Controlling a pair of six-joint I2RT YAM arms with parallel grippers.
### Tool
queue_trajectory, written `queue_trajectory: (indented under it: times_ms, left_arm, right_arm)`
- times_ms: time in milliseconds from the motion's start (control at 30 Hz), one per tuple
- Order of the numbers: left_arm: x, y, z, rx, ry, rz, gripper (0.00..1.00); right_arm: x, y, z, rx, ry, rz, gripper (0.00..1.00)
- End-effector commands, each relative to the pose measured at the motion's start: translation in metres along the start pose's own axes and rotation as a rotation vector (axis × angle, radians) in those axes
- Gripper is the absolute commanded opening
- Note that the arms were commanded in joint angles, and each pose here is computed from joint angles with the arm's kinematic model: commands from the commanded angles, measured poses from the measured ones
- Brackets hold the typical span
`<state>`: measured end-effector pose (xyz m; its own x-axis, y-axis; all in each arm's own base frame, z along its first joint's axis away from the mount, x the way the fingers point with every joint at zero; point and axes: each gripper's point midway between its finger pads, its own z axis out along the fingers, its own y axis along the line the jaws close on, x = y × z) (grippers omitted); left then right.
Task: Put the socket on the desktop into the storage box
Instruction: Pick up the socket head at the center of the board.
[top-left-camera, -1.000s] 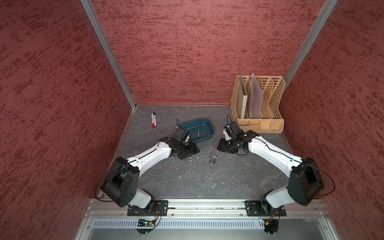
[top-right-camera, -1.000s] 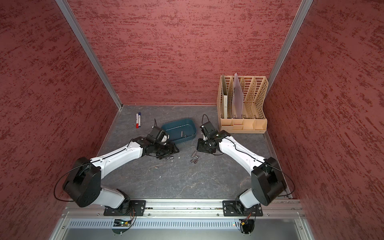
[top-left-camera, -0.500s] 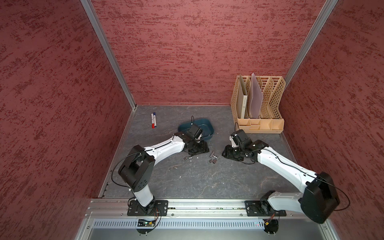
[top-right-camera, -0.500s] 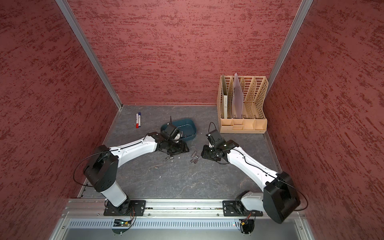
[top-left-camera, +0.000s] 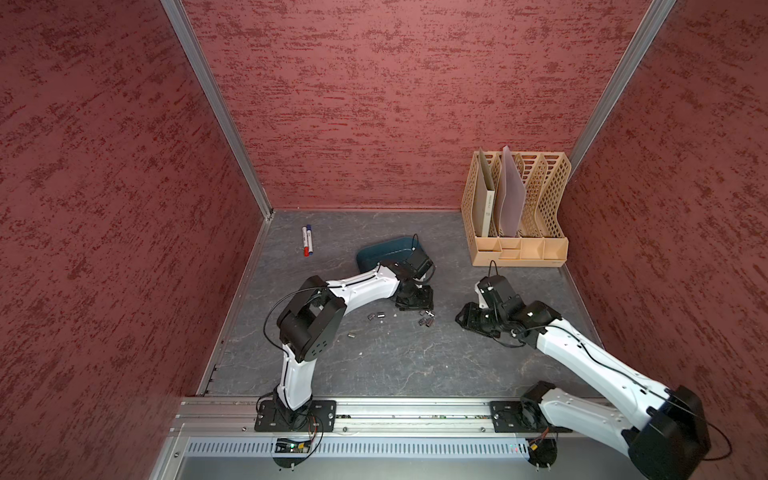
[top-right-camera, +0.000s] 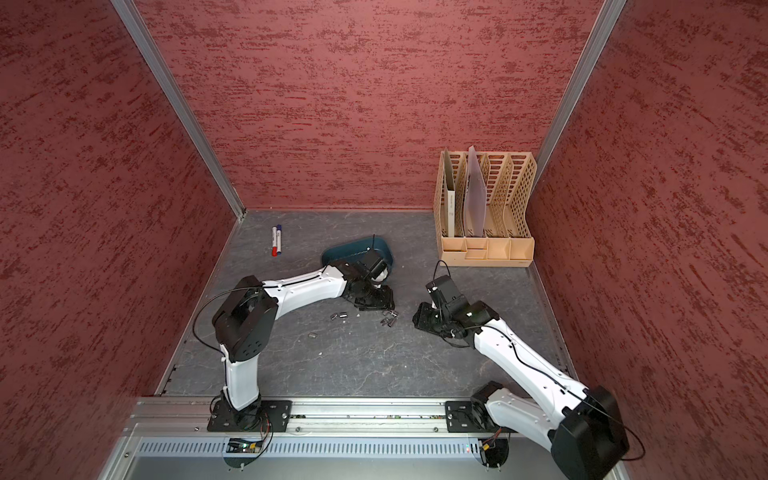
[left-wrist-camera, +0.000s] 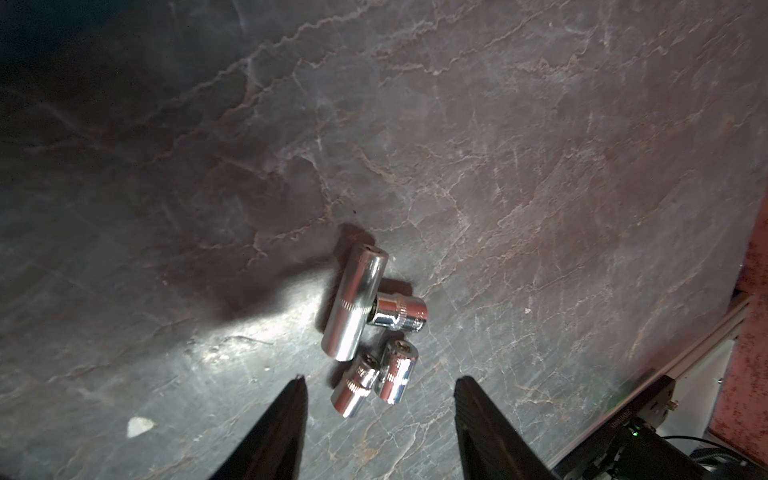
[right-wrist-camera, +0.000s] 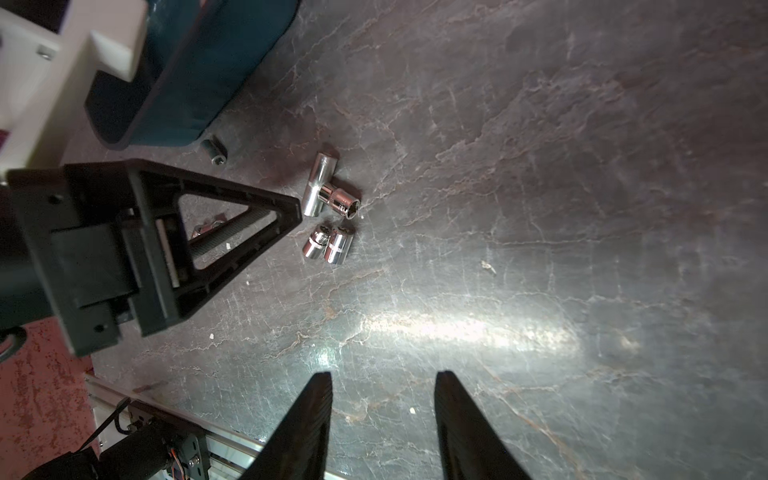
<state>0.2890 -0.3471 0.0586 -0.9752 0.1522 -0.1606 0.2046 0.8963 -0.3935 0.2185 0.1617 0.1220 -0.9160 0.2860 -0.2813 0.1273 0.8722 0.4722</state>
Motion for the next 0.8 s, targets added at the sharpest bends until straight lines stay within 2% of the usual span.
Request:
queue_trajectory:
  times_ms: [0,200,767]
  left_arm:
    - [-0.001,0.005,0.003,-0.057,-0.004,0.043,0.56]
    - [0.001,0.009,0.012,-0.114,0.005,0.079,0.51]
    - [0.001,0.015,0.028,-0.166,0.011,0.103,0.38]
  right_arm:
    - [0.003,-0.012,-0.002,0.037,-0.017,0.027,0.45]
    - [0.005,-0.015,-0.002,0.035,-0.02,0.039,0.45]
    - [0.009,-0.018,0.0,0.034,-0.017,0.056,0.45]
